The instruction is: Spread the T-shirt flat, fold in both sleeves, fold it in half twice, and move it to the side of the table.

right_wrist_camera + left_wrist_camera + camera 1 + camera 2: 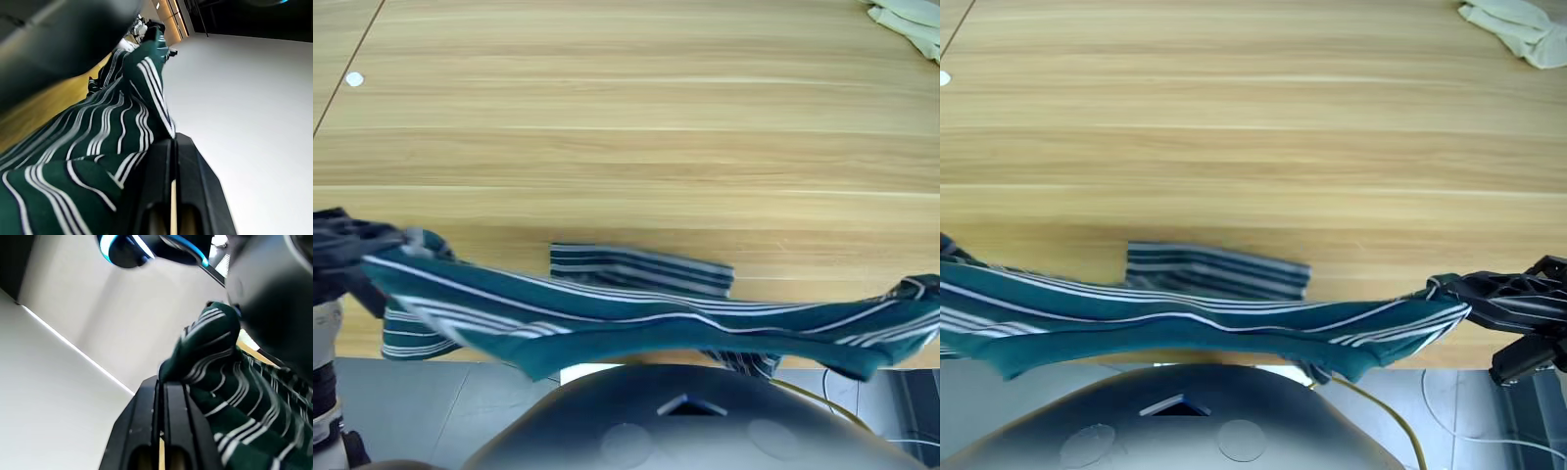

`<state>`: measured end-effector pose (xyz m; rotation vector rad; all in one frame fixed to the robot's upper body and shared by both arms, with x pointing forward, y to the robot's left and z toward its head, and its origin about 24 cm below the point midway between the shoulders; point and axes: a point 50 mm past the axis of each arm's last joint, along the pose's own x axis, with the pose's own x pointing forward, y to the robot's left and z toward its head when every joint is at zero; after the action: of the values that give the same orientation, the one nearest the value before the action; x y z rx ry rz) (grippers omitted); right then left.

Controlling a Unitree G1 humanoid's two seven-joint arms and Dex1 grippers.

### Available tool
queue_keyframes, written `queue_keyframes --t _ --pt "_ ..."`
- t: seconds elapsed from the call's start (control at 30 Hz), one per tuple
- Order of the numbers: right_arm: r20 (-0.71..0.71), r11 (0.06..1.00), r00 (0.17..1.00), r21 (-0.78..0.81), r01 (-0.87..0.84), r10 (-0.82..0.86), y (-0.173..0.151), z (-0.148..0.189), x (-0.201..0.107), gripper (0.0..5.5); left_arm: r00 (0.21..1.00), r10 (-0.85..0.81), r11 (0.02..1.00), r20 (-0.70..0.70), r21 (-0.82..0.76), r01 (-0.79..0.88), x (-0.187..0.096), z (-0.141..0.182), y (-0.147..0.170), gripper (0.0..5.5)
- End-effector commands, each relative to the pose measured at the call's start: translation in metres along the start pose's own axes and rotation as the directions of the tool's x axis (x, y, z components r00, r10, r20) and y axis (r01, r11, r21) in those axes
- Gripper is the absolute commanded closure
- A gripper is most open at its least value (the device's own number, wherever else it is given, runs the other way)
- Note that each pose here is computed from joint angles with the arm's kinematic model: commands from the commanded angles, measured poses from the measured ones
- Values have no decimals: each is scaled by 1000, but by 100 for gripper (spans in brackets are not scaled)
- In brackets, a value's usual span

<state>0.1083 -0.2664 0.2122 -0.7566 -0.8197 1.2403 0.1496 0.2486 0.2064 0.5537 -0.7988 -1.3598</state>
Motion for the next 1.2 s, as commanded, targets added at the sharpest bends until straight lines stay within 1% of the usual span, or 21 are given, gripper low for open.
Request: queue_keyframes --t 0.03,0.1,0.17,0.23,0.27,0.3,0.33,0.37,0.4,0.43,0.47,0.5,0.53,0.57,0.6,0.63,0.7,0.77,0.93,1.07,1.2 --pt "-96 994 992 76 -76 84 4 -37 5 550 977 -125 989 -172 -101 109 6 -53 -8 546" --pt "-285 978 942 158 -135 176 5 -106 15 550 932 -170 976 -321 -183 115 7 -107 -2 546" --pt "-390 946 871 241 -215 297 -4 -167 34 550 850 -227 959 -475 -263 109 10 -157 16 546" --pt "-529 955 804 254 -156 272 -49 -211 58 550 730 -238 958 -641 -279 67 17 -188 56 546" --pt "-643 990 764 133 44 53 -101 -227 81 550 656 -106 982 -747 -180 -47 26 -195 97 546" --pt "-694 926 655 -47 374 -299 -162 -228 100 550 580 122 980 -805 5 -198 36 -190 143 546" --pt "-661 696 414 -234 679 -626 -220 -209 99 550 432 551 809 -714 329 -488 43 -160 209 546" --pt "-589 466 209 -326 823 -781 -256 -187 94 550 212 841 478 -497 500 -722 39 -119 256 546" --pt "-526 308 101 -322 895 -844 -276 -168 89 550 16 944 182 -331 478 -859 28 -86 280 546" --pt "-439 203 46 -318 926 -897 -291 -148 80 550 -74 974 8 -216 357 -934 21 -57 294 546" --pt "-373 168 40 -320 932 -927 -296 -137 72 550 -24 988 27 -150 330 -943 25 -44 299 546" --pt "-329 167 49 -340 925 -943 -296 -132 66 550 51 992 89 -113 364 -927 31 -39 300 546" --pt "-337 271 135 -399 876 -932 -279 -144 62 550 196 969 242 -152 403 -882 39 -56 288 546" --pt "-427 441 252 -431 788 -868 -244 -173 57 550 338 906 419 -255 421 -805 39 -88 263 546" --pt "-535 594 345 -409 693 -771 -199 -201 47 550 438 798 590 -415 385 -710 29 -126 226 546" --pt "-618 691 384 -388 610 -686 -154 -221 32 550 471 697 688 -542 316 -654 16 -157 187 546" --pt "-684 745 394 -339 574 -614 -104 -234 13 550 471 558 771 -683 217 -599 -4 -191 130 546" --pt "-693 767 417 -316 558 -589 -85 -237 10 550 449 513 772 -732 164 -614 -16 -205 101 546" --pt "-750 882 500 -235 410 -432 -53 -248 23 550 431 362 785 -826 21 -619 -21 -230 47 546" --pt "-768 969 598 -121 217 -230 -20 -250 34 550 474 211 836 -855 -94 -541 -16 -242 6 546" --pt "-764 999 645 35 22 13 21 -243 28 550 520 89 884 -850 -173 -435 -19 -240 -25 546"
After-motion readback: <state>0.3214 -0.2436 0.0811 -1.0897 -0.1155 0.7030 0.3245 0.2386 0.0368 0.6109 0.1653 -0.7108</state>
